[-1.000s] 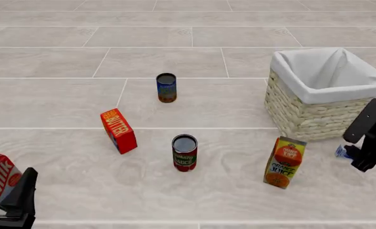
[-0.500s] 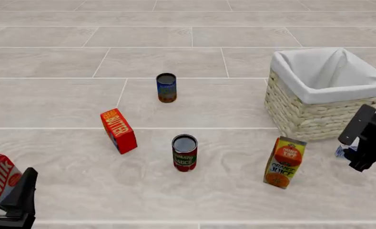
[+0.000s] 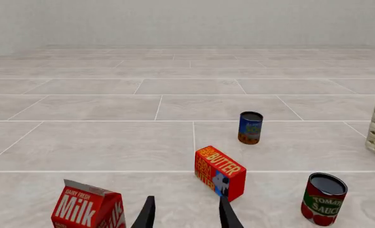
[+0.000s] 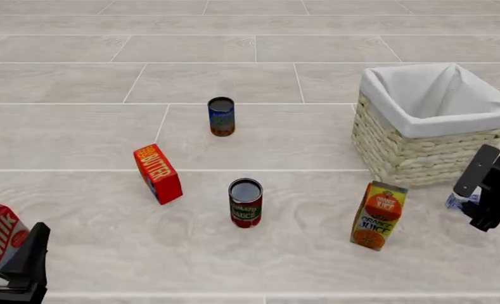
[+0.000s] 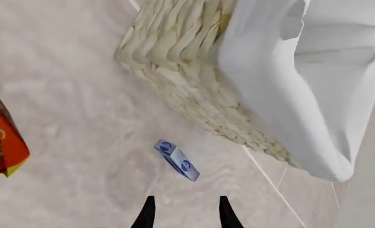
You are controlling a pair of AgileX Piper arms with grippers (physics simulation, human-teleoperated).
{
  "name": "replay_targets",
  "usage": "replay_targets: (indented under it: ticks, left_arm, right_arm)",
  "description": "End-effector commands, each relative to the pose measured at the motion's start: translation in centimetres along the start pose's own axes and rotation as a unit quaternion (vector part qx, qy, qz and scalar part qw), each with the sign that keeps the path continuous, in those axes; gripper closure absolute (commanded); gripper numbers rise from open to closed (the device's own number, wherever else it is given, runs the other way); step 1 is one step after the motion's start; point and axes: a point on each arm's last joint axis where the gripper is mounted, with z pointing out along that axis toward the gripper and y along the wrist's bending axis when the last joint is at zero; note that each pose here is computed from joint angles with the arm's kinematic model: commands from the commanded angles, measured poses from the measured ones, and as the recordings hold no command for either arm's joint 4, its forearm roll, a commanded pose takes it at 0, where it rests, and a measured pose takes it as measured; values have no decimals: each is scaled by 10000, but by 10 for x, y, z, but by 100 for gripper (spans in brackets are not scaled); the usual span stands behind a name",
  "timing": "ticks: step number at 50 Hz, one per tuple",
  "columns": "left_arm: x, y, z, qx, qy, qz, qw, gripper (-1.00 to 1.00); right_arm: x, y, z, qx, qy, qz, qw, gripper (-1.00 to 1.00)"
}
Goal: Pick the cream cheese and place it in the basket.
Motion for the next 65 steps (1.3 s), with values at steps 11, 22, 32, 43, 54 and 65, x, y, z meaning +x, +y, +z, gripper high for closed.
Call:
replay_targets:
  ticks: [11,22,32,43,54,65]
  left_arm:
    - [0,0,0,0,0,0,10000,-100]
    - [0,0,0,0,0,0,10000,-100]
    - [0,0,0,0,0,0,10000,-100]
    - [0,0,0,0,0,0,10000,-100]
    - [0,0,0,0,0,0,10000,-100]
    - [0,0,0,0,0,0,10000,-100]
  right_arm:
    - [2,0,21,23,14,-108,9999,-100]
    - [-1,-1,38,34,-12,-176,9998,-100]
    - [7,5,52,-12,60,-316,9995,-100]
    - [9,4,64,-105,110,-267,9995,-100]
    - [12,3,73,-112,145,-314,9993,-100]
    - [19,1,82,-110,212,-363,9991,-100]
